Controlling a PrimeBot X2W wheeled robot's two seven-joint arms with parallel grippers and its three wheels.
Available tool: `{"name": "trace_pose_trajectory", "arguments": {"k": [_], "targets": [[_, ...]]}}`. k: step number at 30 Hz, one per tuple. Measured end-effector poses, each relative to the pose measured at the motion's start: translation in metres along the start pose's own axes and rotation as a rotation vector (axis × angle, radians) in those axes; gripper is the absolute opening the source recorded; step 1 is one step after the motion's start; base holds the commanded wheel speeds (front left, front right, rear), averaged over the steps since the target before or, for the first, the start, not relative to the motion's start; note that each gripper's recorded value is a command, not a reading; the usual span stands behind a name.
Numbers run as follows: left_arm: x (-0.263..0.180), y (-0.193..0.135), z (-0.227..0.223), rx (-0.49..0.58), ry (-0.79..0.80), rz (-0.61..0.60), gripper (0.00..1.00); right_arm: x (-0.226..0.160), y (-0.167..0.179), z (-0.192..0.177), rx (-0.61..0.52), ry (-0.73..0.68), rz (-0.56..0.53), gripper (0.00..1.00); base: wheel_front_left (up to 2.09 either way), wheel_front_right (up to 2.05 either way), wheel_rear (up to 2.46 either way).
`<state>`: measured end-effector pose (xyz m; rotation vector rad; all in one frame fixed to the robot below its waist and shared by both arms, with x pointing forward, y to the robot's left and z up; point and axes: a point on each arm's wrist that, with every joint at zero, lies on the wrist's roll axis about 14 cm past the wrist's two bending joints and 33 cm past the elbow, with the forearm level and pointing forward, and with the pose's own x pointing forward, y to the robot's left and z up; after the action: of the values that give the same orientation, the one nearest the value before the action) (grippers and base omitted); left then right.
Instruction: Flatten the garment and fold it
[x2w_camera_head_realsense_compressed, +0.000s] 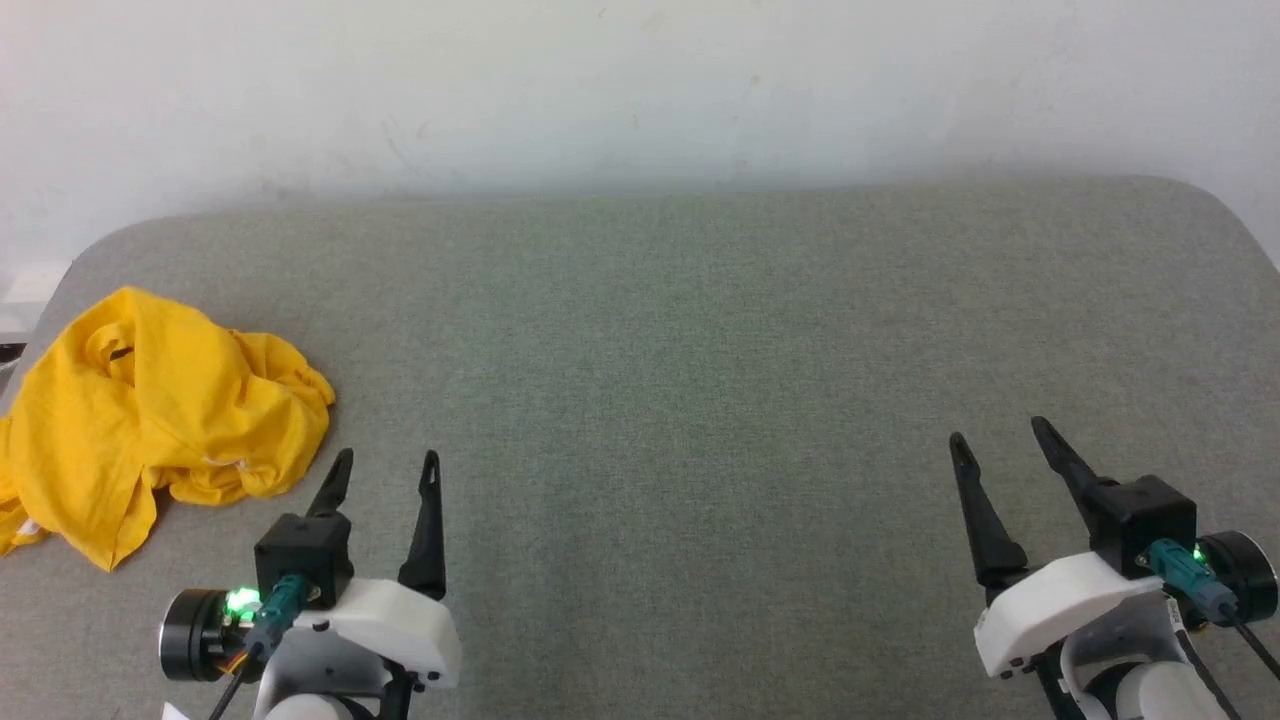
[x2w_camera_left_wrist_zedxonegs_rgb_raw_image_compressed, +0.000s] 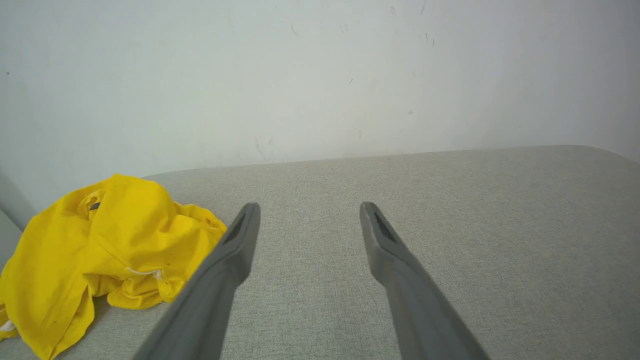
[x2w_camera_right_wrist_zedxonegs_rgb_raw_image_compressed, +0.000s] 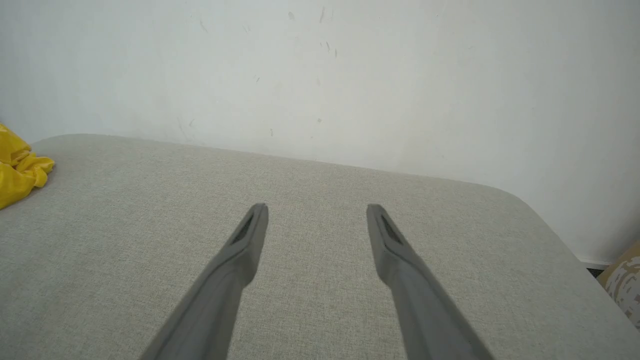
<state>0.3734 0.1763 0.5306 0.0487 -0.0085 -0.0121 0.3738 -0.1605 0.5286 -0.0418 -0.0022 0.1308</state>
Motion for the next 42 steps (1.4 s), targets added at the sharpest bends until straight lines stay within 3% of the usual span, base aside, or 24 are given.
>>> {"name": "trace_pose_trajectory", "arguments": {"k": [25,42], "targets": [[0.001,-0.001,0.011,-0.028,-0.065,-0.007,1.0,-0.001,-0.014,0.004,0.045,-0.046,-0.042,1.0,0.0,0.0,0.0],[-0.006,0.012,0.016,-0.042,-0.1,0.034,1.0,0.008,-0.005,0.001,0.065,-0.06,-0.011,1.0,0.0,0.0,0.0]]}}
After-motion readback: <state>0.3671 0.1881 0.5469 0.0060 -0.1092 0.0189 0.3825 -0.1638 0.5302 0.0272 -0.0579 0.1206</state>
